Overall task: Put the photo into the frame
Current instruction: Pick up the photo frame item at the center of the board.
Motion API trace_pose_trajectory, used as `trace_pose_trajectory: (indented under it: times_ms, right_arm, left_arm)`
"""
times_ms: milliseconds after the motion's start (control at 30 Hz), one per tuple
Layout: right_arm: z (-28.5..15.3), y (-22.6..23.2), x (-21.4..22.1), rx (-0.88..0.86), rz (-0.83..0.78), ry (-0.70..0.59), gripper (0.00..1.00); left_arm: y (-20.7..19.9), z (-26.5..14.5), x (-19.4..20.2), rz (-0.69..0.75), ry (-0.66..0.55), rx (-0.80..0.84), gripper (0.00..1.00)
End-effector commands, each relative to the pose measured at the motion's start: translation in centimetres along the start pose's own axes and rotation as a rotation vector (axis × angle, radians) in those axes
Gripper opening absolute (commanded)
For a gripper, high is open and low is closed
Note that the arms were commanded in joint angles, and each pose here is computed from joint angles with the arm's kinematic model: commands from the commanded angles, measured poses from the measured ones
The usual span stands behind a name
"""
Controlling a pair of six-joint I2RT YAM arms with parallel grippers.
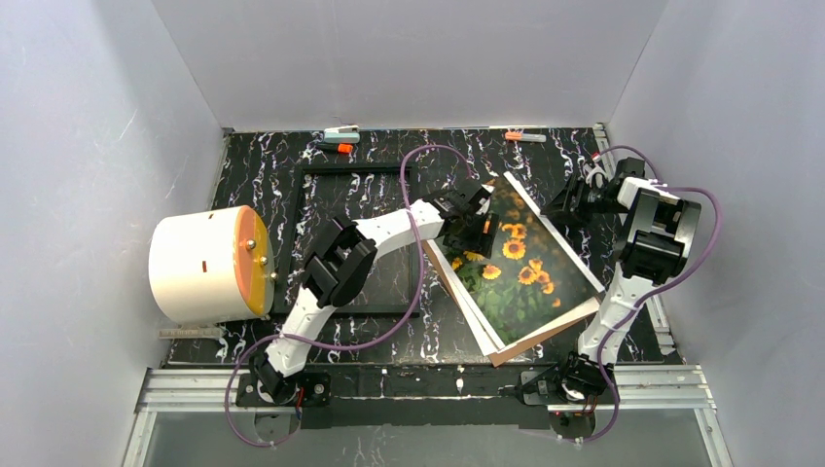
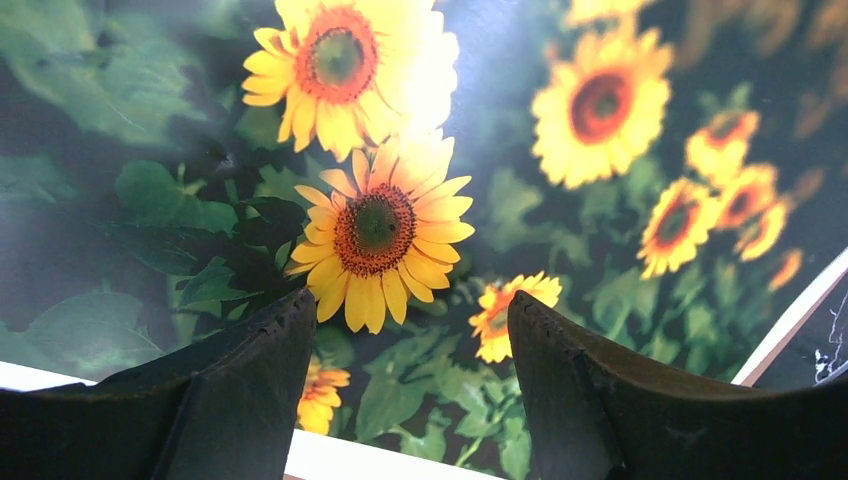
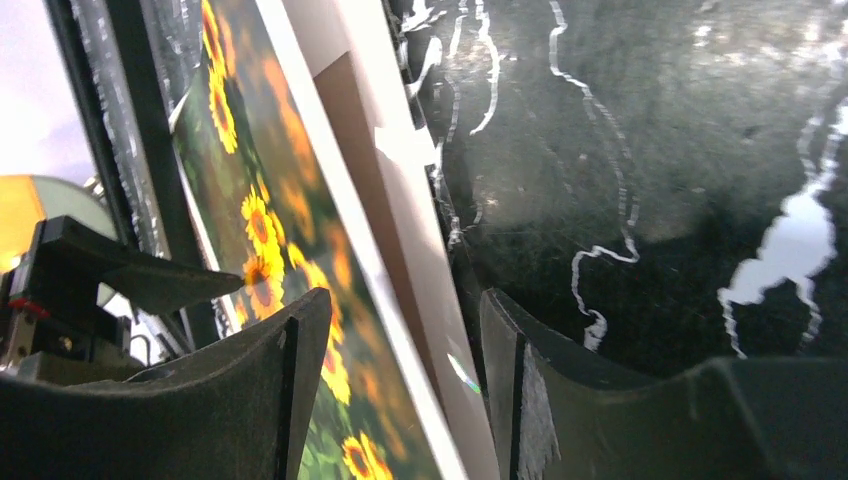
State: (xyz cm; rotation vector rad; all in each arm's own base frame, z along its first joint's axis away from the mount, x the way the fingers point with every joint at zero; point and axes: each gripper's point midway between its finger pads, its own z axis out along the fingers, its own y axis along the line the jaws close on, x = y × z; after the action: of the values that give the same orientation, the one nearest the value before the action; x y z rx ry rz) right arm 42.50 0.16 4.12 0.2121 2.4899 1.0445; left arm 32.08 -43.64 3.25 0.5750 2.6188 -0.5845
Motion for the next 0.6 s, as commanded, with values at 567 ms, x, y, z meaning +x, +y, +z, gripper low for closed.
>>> trace_pose_trajectory:
  times_ms: [567]
  right_arm:
    - [-3.0, 10.1, 1.4, -0.489, 0.010, 0.063, 0.95]
  left_arm:
    - [6.9, 3.0, 6.4, 0.033, 0.238, -0.273, 0.68]
